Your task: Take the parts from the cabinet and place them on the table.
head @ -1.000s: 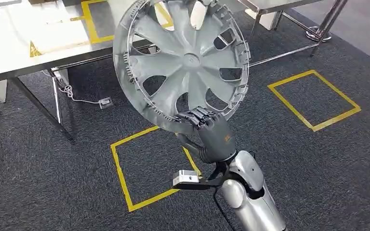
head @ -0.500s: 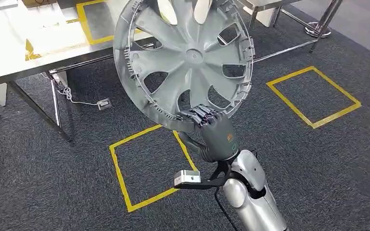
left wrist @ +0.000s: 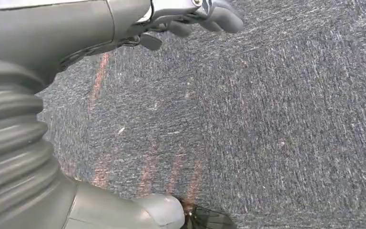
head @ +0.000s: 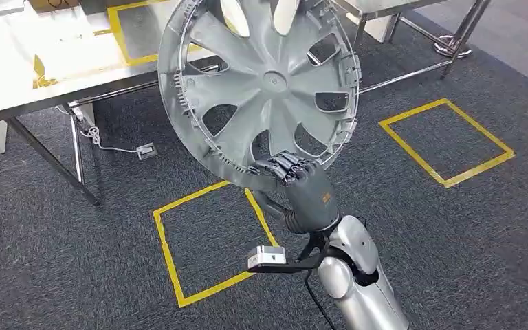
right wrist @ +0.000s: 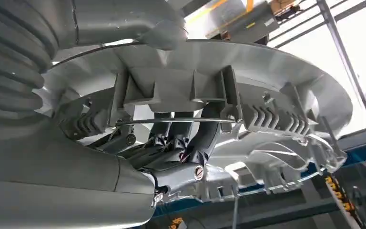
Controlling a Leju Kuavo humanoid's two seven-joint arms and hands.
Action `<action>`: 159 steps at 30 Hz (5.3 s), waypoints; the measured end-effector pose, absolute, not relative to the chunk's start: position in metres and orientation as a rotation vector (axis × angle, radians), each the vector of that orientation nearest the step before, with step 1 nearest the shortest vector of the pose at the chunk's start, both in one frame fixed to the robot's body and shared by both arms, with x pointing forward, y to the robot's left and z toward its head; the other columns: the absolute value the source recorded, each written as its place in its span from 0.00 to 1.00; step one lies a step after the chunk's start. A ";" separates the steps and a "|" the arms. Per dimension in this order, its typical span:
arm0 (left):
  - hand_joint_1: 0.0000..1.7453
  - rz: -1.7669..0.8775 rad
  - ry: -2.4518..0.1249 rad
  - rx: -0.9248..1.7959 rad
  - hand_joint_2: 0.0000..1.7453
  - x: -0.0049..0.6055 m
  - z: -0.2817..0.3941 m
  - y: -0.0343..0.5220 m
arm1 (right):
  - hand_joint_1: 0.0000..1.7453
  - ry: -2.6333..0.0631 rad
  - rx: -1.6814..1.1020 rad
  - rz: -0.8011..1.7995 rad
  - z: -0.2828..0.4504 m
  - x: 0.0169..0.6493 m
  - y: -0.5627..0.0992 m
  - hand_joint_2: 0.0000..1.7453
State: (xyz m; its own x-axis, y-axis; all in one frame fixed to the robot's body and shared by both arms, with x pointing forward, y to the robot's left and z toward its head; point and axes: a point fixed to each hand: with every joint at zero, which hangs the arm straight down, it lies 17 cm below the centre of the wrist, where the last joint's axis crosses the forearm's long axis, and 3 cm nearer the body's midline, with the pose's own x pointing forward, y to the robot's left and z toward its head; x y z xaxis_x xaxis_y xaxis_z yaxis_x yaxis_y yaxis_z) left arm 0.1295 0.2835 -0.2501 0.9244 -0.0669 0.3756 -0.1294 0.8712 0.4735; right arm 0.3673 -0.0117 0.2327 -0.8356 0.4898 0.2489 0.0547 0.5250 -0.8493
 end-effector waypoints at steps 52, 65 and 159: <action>0.00 0.060 -0.403 0.521 1.00 0.130 -0.249 0.286 | 1.00 -2.304 -0.463 1.283 0.240 0.383 0.002 1.00; 0.00 0.053 -0.406 0.508 1.00 0.133 -0.249 0.280 | 1.00 -2.270 -0.471 1.283 0.230 0.383 -0.004 1.00; 0.00 -0.144 -0.521 0.434 1.00 0.193 -0.234 0.238 | 1.00 -1.911 -0.489 1.833 0.169 0.481 0.094 1.00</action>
